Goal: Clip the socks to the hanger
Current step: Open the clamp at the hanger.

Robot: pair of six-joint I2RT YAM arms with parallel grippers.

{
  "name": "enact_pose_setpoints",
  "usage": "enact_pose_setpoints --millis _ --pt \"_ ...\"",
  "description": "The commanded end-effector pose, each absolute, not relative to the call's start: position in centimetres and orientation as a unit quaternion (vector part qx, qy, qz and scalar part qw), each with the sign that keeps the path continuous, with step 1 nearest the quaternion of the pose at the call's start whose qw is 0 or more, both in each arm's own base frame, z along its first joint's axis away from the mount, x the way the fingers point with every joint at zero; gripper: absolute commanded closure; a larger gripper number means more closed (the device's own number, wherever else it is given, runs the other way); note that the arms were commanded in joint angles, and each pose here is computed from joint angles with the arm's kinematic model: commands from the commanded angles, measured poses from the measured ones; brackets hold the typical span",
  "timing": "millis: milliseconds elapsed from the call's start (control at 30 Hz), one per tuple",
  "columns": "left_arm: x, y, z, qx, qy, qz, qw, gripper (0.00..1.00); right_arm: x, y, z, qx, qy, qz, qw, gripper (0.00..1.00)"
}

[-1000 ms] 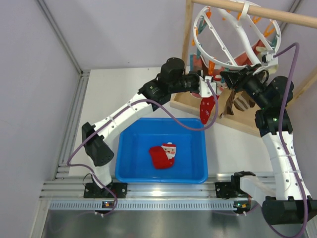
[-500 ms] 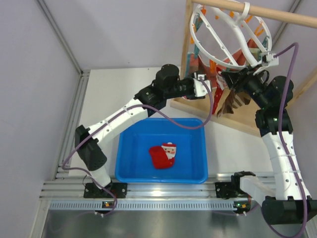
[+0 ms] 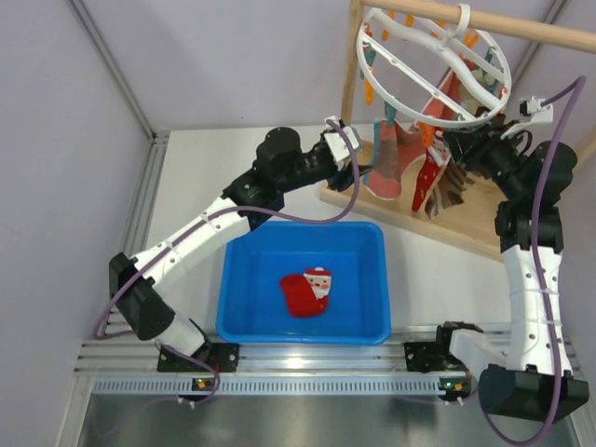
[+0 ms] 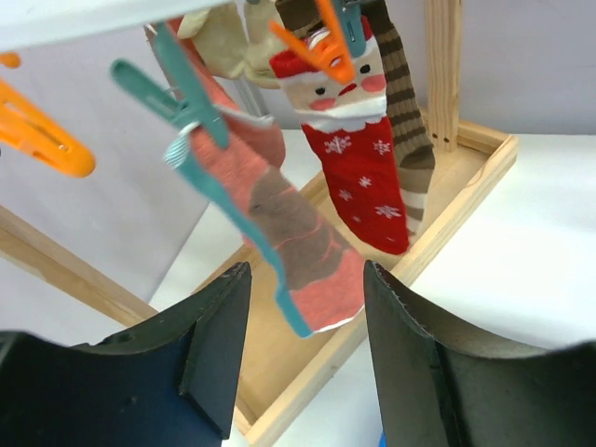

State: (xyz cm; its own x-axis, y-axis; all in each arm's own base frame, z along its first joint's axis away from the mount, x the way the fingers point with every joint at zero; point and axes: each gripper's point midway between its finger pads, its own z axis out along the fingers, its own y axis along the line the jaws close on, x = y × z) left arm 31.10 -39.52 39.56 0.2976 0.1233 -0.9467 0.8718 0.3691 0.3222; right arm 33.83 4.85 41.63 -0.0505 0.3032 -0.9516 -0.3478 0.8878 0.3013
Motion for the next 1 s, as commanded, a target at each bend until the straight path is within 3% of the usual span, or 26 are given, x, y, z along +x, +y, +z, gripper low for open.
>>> enact_pose_setpoints --millis 0,567,800,967 --pt "31.6 -39.1 41.9 0.426 0.521 -0.317 0.668 0.43 33.3 3.7 44.6 -0.037 0.661 0.213 0.719 0.62" --pt "31.2 -43.3 43.7 0.36 0.502 -0.437 0.654 0.43 29.0 2.9 45.1 -0.062 0.658 0.164 0.733 0.62" --pt "30.3 -46.1 45.4 0.332 0.474 -0.472 0.666 0.43 27.2 4.1 46.0 -0.05 0.642 0.2 0.739 0.8" --pt "31.6 -47.7 46.0 0.302 0.469 -0.462 0.69 0.43 27.6 4.5 46.4 -0.028 0.636 0.225 0.738 0.82"
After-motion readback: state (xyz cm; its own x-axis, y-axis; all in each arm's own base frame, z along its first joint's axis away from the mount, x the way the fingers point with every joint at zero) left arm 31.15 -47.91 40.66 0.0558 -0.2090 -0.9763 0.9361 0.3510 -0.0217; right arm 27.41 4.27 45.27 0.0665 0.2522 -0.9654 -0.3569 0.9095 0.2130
